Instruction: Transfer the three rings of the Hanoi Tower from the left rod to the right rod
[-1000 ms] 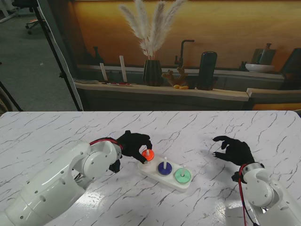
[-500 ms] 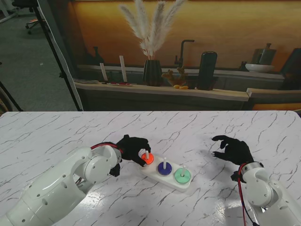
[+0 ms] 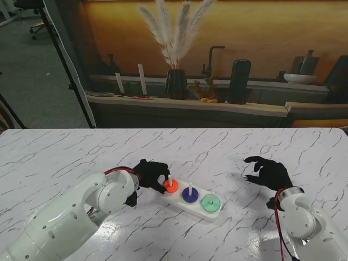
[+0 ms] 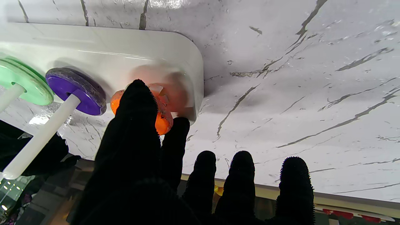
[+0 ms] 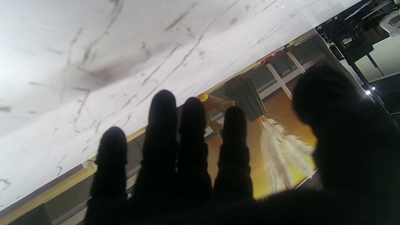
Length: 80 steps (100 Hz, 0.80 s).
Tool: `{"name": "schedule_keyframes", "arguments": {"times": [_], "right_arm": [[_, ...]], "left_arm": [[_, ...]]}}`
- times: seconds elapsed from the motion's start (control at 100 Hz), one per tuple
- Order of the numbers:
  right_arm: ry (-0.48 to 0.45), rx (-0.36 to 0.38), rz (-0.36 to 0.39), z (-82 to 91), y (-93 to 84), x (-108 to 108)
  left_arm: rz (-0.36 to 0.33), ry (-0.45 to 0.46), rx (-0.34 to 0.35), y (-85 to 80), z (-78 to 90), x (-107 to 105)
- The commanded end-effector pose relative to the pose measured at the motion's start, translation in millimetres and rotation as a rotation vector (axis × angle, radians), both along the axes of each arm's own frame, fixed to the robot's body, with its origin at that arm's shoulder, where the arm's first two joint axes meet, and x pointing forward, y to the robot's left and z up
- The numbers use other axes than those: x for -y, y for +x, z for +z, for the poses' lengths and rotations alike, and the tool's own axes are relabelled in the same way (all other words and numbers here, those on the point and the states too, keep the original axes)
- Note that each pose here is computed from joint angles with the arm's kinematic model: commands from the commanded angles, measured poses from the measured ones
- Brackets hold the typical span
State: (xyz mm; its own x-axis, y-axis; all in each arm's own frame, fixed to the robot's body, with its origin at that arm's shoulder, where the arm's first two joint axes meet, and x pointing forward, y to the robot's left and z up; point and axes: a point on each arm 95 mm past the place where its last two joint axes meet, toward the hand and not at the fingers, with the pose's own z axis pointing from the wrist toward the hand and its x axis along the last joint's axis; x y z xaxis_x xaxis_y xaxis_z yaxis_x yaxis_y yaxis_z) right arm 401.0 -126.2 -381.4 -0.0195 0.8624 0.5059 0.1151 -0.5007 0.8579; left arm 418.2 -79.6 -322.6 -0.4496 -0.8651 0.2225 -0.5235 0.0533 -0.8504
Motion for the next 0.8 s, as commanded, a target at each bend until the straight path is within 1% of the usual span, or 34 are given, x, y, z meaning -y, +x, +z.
{"name": "schedule_keyframes", "arguments": {"times": [0.0,0.2,0.39,0.56,0.67,0.79], "right_arm": [[0.011,-0.003,0.008,-2.0,-2.2,-5],[0.016,-0.009,0.013,-1.7,-2.6,-5],[0.015,-0.015,0.056,2.0,-1.0,-10],[0.0,0.002,0.13,12.7,3.2,-18],[-0.012,0.011,0.191,21.4,7.2,-26],[-0.024,0.019,0.257,29.4,11.3,-36]], "left_arm": [[-0.015,0.002,-0.022,-3.4,-4.9,1],[-0.016,0.002,-0.026,-2.6,-3.3,0],[-0.012,-0.002,-0.042,-4.2,-2.8,-5],[0.011,-0.019,-0.019,-7.6,-0.3,-13],[0.034,-0.03,0.019,-9.3,1.2,-21],[0.074,-0.041,0.056,-11.0,0.8,-31]]}}
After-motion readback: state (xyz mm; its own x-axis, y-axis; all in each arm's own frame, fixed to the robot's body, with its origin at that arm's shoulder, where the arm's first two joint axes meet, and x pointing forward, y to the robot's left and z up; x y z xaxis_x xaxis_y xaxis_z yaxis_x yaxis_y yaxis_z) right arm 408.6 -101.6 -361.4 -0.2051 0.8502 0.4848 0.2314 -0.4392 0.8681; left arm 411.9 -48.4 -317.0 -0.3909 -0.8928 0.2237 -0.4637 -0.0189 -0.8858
